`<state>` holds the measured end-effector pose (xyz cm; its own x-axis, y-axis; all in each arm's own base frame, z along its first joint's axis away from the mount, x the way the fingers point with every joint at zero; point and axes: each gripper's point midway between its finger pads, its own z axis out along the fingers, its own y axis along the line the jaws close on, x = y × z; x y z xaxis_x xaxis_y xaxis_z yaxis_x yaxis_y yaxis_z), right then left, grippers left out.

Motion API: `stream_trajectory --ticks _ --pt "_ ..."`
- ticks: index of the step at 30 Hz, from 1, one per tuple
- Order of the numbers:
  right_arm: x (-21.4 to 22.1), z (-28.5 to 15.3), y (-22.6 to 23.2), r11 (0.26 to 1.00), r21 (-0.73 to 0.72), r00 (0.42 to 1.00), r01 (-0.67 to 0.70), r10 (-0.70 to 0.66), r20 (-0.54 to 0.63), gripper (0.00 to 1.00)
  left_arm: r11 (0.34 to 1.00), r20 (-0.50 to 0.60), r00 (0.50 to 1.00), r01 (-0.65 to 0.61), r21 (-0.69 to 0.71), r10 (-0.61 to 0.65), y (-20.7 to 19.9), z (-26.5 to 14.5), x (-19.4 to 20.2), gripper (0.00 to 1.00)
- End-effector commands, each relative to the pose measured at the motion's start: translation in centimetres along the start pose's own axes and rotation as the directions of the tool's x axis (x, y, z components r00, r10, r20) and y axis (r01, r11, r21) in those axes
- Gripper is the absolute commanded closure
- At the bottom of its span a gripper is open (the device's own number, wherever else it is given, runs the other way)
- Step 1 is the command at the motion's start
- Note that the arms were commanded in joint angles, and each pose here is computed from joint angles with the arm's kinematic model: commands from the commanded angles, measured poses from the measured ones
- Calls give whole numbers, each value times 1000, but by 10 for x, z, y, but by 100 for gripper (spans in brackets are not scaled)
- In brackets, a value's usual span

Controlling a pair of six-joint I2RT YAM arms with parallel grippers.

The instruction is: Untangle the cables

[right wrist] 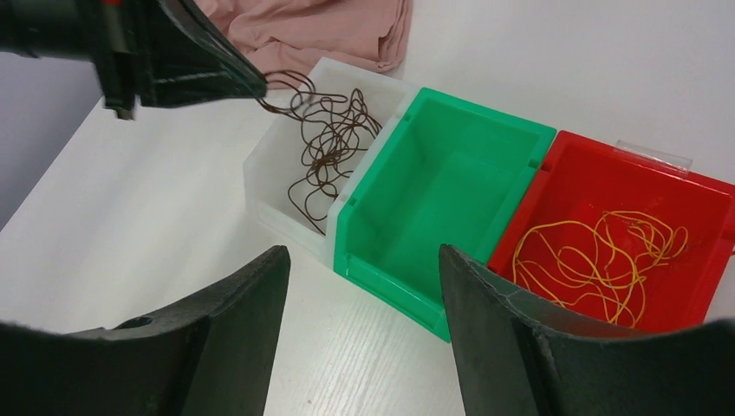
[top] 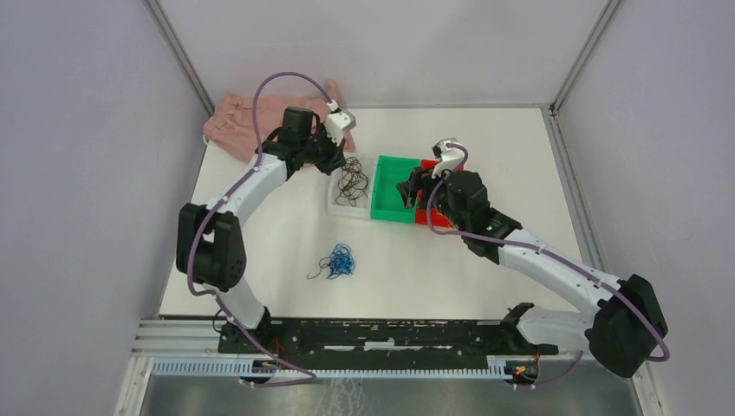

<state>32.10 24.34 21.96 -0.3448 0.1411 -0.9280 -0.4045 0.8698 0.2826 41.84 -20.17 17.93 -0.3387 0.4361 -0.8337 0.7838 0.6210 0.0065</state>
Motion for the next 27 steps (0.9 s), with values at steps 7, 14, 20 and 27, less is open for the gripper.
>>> stream_trajectory --ticks 7,14,20,27 --pt "7 -14 32 983 -184 999 14 -22 -42 28 997 -145 987 -72 -13 69 10 24 22 27" --pt "45 -20 97 867 -471 958 162 -253 -135 29 993 -149 983 -104 53 110 -9 -32 2 1" --pt "100 -2 137 797 -575 891 184 -382 -244 32 991 -157 982 -86 106 102 -32 -96 22 1" --pt "168 34 151 763 -628 805 152 -464 -369 39 1000 -133 991 -20 23 23 -27 -143 56 1"
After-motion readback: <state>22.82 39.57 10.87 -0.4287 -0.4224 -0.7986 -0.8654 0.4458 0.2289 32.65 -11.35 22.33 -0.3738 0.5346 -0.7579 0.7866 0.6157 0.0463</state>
